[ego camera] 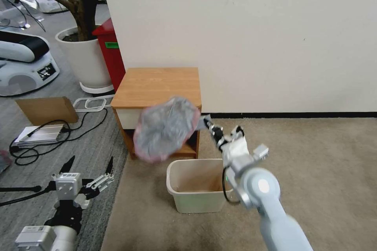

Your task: Pick up the garbage bag from the table and place it over the trash can.

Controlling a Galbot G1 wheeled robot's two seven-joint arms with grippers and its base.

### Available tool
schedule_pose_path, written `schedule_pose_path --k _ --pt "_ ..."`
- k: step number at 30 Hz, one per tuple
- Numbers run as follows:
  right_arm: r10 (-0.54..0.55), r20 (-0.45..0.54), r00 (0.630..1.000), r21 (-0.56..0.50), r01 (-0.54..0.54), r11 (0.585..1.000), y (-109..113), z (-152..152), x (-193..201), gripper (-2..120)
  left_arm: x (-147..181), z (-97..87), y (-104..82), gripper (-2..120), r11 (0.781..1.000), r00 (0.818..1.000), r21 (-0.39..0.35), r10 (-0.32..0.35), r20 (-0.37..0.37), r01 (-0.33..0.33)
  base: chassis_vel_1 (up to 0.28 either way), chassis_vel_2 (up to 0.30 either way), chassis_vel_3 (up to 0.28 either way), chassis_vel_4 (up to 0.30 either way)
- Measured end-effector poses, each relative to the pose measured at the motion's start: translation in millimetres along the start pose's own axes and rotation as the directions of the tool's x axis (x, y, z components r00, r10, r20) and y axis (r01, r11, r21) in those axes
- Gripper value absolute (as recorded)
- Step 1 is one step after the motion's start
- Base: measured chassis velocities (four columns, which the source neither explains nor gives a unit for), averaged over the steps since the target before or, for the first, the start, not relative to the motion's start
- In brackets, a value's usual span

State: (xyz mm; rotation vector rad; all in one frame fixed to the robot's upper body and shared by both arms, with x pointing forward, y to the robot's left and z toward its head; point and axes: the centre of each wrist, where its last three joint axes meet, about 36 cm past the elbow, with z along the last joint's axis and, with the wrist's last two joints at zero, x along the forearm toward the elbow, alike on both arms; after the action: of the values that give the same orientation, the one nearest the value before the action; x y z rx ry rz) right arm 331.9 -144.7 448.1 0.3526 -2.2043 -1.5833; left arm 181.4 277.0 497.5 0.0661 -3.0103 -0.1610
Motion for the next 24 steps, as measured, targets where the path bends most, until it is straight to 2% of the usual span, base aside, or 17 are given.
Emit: schedule_pose_path --k 2,10,20,24 --pt "0.034 -0.015 0.999 0.033 -0.033 0.999 -3 9 17 0 0 0.1 -0.6 100 1.000 1.000 0.002 0.002 -0.002 -0.001 0.000 0.000 0.000 0.000" --pt "0.100 -0.062 0.993 0.139 -0.091 0.986 -15 9 34 0 0 -0.1 -0.5 100 1.000 1.000 0.002 0.001 -0.001 -0.001 0.000 0.000 0.000 0.000" --pt "0.200 -0.028 0.979 0.240 -0.188 0.952 -33 12 54 0 -1 0.3 -3.2 100 1.000 1.000 0.014 0.006 0.004 -0.006 0.000 0.000 0.000 0.000" --pt "0.228 -0.023 0.973 0.257 -0.215 0.942 -37 11 56 14 -1 0.5 -4.4 100 1.000 1.000 0.018 0.008 0.004 -0.009 0.000 0.000 0.000 0.000"
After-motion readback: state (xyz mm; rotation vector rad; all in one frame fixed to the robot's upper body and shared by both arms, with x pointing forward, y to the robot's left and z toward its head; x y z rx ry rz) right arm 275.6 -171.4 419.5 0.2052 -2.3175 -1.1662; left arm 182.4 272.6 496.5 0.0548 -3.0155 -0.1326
